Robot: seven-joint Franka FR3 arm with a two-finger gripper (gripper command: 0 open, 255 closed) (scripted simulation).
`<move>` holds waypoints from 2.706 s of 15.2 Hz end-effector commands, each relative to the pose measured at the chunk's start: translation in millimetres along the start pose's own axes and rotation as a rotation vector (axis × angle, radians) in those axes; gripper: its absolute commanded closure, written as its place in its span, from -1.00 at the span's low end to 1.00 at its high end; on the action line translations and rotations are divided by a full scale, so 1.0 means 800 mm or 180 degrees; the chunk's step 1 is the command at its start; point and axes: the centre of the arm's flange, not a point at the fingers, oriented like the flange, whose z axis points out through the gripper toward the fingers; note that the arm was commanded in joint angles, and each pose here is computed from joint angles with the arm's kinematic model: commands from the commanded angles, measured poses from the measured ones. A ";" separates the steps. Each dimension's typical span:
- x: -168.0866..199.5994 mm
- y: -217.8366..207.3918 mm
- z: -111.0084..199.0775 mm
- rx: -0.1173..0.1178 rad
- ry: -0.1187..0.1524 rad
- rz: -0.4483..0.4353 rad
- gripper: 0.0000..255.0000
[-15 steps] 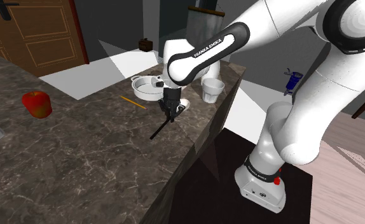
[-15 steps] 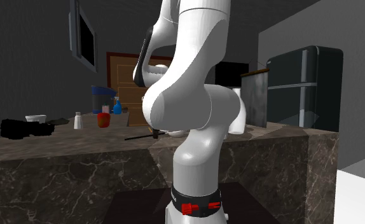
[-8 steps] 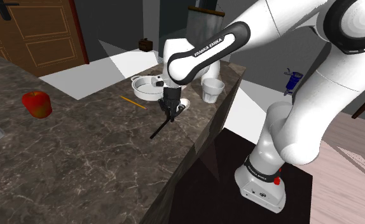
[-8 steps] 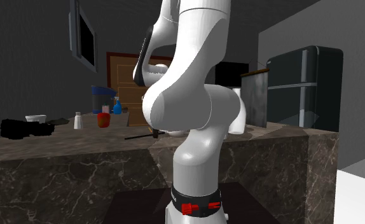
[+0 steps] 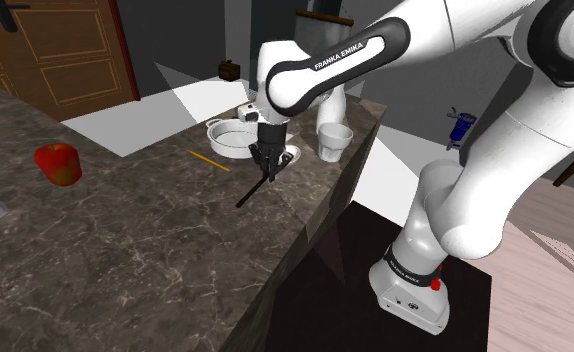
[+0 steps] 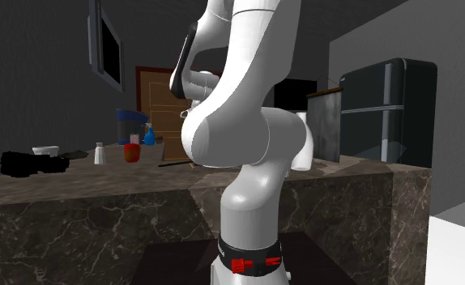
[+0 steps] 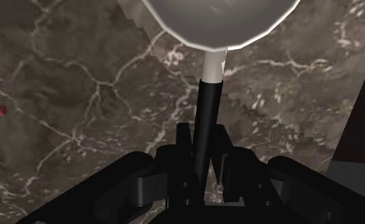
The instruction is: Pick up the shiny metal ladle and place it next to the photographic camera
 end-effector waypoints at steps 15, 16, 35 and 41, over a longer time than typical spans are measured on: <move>0.010 -0.011 -0.104 0.0001 0.0000 0.0000 1.00; 0.011 -0.012 -0.111 0.0001 0.0000 0.0000 1.00; 0.213 -0.006 -0.132 0.0001 0.0000 0.0000 1.00; 0.311 -0.001 -0.122 0.0001 0.0000 0.0000 1.00</move>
